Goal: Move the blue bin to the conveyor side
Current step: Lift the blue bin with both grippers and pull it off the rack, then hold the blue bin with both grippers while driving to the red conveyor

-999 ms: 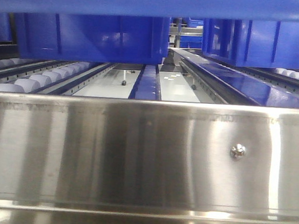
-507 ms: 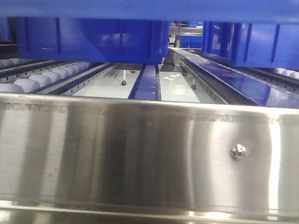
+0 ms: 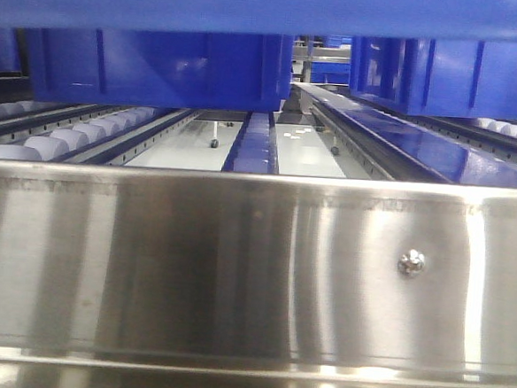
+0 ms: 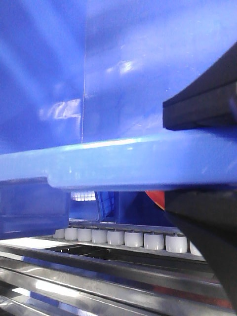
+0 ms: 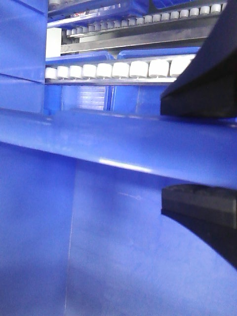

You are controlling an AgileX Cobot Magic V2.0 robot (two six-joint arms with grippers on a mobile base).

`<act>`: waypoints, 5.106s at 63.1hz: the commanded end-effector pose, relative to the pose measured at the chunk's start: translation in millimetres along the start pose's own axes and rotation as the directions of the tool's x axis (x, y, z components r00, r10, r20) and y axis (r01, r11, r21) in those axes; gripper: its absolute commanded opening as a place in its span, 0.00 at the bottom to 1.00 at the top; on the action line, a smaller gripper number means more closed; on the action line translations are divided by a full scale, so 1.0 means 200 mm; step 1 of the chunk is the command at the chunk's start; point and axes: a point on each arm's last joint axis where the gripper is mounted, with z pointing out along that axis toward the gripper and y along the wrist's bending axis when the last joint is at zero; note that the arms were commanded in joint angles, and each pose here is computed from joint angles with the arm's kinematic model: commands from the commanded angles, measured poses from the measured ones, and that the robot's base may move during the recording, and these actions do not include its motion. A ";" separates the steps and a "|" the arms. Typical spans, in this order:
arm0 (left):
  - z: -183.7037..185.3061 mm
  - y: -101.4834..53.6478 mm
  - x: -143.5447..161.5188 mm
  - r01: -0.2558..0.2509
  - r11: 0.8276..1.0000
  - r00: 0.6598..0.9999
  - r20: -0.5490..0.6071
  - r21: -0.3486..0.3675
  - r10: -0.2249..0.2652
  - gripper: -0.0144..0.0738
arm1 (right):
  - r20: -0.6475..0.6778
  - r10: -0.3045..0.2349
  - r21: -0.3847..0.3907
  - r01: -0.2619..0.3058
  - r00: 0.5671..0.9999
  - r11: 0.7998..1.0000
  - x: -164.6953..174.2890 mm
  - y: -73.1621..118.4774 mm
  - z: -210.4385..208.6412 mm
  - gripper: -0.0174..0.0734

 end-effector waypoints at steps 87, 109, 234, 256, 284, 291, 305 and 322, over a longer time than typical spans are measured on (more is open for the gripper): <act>-0.06 0.00 -0.04 -0.023 1.000 0.993 0.118 -0.012 0.024 0.15 | 0.143 -0.036 0.052 0.028 0.989 0.998 -0.05 -0.02 -0.07 0.09; -0.06 0.00 -0.04 -0.023 1.000 0.993 0.118 -0.012 0.024 0.15 | 0.143 -0.036 0.052 0.028 0.989 0.998 -0.05 -0.02 -0.07 0.09; -0.06 0.00 -0.04 -0.023 1.000 0.993 0.118 -0.012 0.024 0.15 | 0.143 -0.036 0.052 0.028 0.989 0.998 -0.05 -0.02 -0.07 0.09; -0.06 0.00 -0.04 -0.023 1.000 0.993 0.118 -0.012 0.024 0.15 | 0.143 -0.036 0.052 0.028 0.989 0.998 -0.05 -0.02 -0.07 0.09; -0.06 0.00 -0.04 -0.023 1.000 0.993 0.118 -0.012 0.024 0.15 | 0.143 -0.036 0.052 0.028 0.989 0.998 -0.05 -0.02 -0.07 0.09; -0.06 0.00 -0.04 -0.023 1.000 0.993 0.118 -0.012 0.024 0.15 | 0.143 -0.036 0.052 0.028 0.989 0.998 -0.05 -0.02 -0.07 0.09; -0.06 0.00 -0.04 -0.023 1.000 0.993 0.118 -0.012 0.024 0.15 | 0.143 -0.036 0.052 0.028 0.989 0.998 -0.05 -0.02 -0.07 0.09; -0.06 0.00 -0.04 -0.023 1.000 0.993 0.118 -0.012 0.024 0.15 | 0.143 -0.036 0.052 0.028 0.989 0.998 -0.05 -0.02 -0.07 0.09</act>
